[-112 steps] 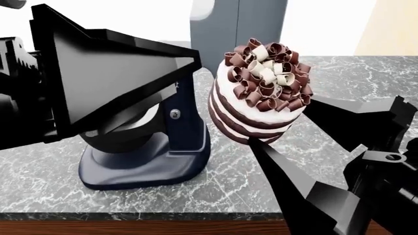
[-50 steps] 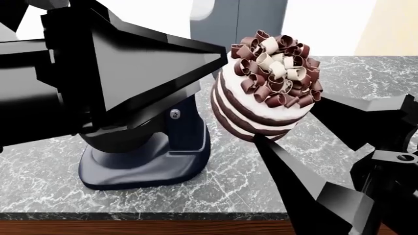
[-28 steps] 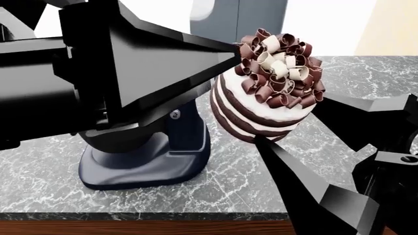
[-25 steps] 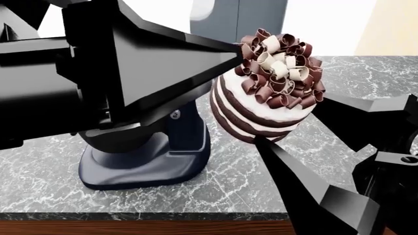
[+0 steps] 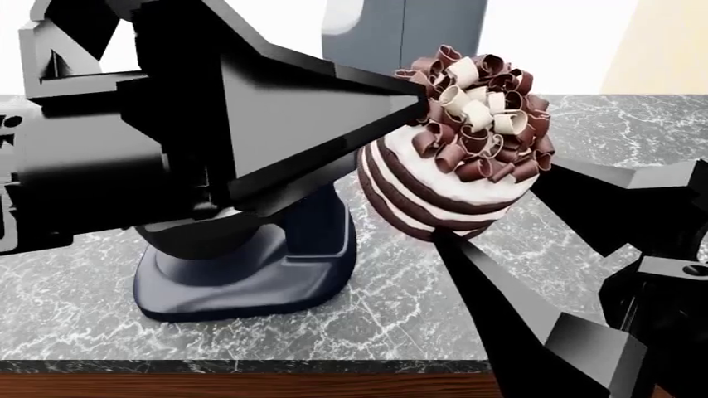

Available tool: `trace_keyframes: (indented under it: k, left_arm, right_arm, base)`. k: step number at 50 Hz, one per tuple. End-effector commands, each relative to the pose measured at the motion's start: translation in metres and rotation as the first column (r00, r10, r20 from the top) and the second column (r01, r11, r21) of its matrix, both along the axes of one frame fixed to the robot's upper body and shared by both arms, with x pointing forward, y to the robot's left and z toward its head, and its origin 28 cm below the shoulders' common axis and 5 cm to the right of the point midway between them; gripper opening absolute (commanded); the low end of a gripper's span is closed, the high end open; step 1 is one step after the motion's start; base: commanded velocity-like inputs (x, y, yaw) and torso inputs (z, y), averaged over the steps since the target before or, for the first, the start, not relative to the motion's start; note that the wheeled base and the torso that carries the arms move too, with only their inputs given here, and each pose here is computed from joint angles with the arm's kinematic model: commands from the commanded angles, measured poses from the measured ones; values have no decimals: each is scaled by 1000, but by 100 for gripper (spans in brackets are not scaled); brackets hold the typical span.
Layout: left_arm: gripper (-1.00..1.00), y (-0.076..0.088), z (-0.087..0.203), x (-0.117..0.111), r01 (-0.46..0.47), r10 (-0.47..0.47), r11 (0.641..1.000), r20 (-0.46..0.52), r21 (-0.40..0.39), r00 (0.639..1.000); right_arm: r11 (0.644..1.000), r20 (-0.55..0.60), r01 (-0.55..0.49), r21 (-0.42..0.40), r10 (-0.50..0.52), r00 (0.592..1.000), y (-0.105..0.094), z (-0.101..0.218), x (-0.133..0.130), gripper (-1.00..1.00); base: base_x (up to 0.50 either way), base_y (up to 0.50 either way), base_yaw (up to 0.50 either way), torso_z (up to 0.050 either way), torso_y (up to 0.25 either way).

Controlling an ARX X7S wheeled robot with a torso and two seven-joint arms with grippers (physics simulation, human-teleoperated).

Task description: Place the cake in the stand mixer bowl.

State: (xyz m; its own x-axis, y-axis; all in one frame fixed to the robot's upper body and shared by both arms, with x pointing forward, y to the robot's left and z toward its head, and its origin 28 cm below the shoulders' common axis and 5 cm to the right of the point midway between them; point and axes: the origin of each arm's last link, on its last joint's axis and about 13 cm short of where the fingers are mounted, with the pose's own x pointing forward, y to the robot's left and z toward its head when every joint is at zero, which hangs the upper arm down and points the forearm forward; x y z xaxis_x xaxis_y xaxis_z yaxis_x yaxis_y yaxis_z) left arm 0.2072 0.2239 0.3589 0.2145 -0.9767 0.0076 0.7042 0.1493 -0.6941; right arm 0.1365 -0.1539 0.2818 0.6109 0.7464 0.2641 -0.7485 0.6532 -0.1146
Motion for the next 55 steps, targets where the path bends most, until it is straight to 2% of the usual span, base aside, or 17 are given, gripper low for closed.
trace_keyframes:
  k: [1,24,40,48,52,53,55]
  left_arm:
    - [100,-4,-5,5,8,-8,1000,-9,9,1000]
    - [100,-17,-13,20,72,-72,997,-33,-11,997]
    - [100,-17,-18,22,62,-63,998,-42,-25,997]
    - [100,-16,-21,23,68,-72,996,-58,-66,996]
    - [100,-15,-20,22,23,-27,996,-55,-85,998]
    - [-100,-15,-20,22,10,-14,997,-51,-76,999]
    - [-100,-15,-20,22,5,-9,997,-54,-82,999]
  right_arm:
    - [1000,44,9,11,-9,999,-2,5,0,-100]
    - [1000,57,-12,14,12,998,0,5,-2,-100]
    - [999,69,-32,17,31,997,1,7,-7,-100]
    - [997,86,-64,30,61,994,2,10,-12,-100]
    - [998,84,-63,32,60,995,2,9,-11,-100]
    - [998,84,-62,32,59,995,2,9,-11,-100]
    - [998,84,-61,31,59,995,2,10,-11,-100]
  base:
    - [0,0,0,0,0]
    - [0,0,0,0,0]
    - [0,0,0,1,1]
    - [0,0,0,0,0]
    - [0,0,0,0,0]
    - [0,0,0,0,10]
    - [0,0,0,0,0]
